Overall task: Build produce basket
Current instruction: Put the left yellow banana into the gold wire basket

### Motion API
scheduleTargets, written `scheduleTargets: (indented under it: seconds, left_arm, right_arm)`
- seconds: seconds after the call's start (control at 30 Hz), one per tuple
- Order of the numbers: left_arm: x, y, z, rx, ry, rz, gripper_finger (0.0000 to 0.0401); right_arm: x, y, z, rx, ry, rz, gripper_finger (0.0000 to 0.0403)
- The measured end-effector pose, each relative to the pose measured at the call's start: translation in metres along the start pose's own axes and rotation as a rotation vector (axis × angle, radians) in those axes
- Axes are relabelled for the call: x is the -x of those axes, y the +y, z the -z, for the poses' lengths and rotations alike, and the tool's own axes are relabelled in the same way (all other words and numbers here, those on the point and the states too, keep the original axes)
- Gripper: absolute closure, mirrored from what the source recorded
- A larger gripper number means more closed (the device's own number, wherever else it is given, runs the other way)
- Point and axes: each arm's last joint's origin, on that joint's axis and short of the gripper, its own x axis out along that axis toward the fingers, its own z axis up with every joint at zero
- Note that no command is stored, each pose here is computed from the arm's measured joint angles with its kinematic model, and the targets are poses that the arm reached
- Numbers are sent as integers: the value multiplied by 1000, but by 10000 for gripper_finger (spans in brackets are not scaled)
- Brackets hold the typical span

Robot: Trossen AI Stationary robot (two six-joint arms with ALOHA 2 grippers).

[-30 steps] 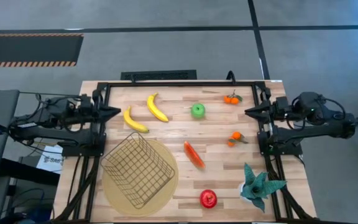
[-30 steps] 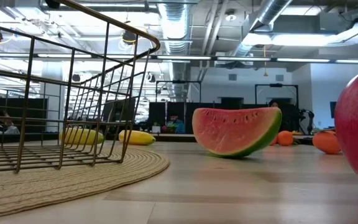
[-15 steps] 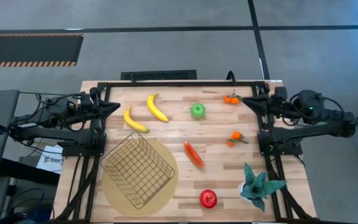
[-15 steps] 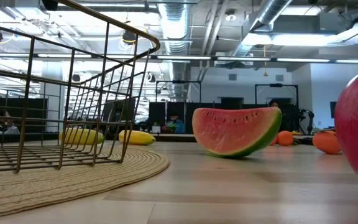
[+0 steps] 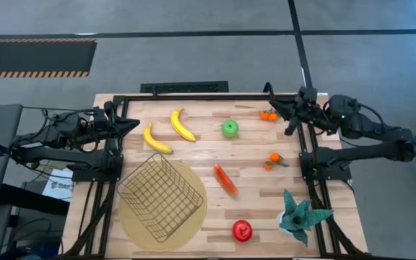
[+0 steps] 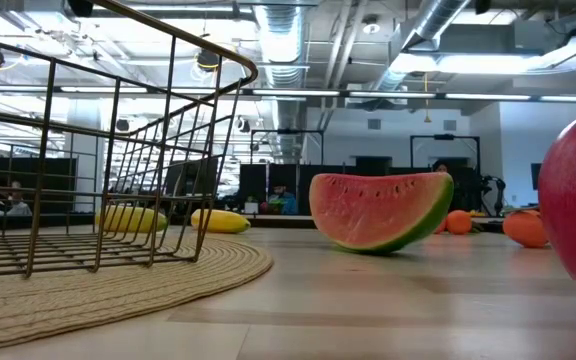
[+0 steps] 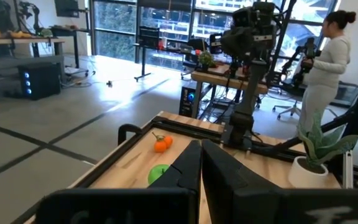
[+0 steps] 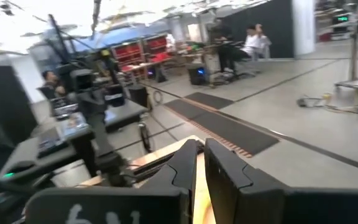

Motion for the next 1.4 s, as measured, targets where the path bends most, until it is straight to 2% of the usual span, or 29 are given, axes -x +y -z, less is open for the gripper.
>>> scheduleTargets:
  seconds: [0.2,0.33,0.67,0.83,0.97,1.2,1.4]
  left_arm:
    - [0,1,1,12,11,-26,400]
    - [0,1,2,-13,12,-35,381]
    - [1,8,1,-2,-19,-265,268]
    - [2,11,6,50,4,-342,219]
    - [-3,10,11,43,61,-373,205]
    - [-30,6,21,-61,194,-423,208]
    - [-45,6,33,-188,582,-368,208]
  right_arm:
    - [-17,1,-8,11,16,47,346]
    - [-29,2,-13,16,31,66,346]
    - [-43,4,-34,36,58,108,346]
    - [-47,1,-40,53,147,174,342]
    - [-55,-2,-42,55,214,229,311]
    - [-76,-10,-50,52,248,335,218]
    - [-80,-6,-66,52,276,327,163]
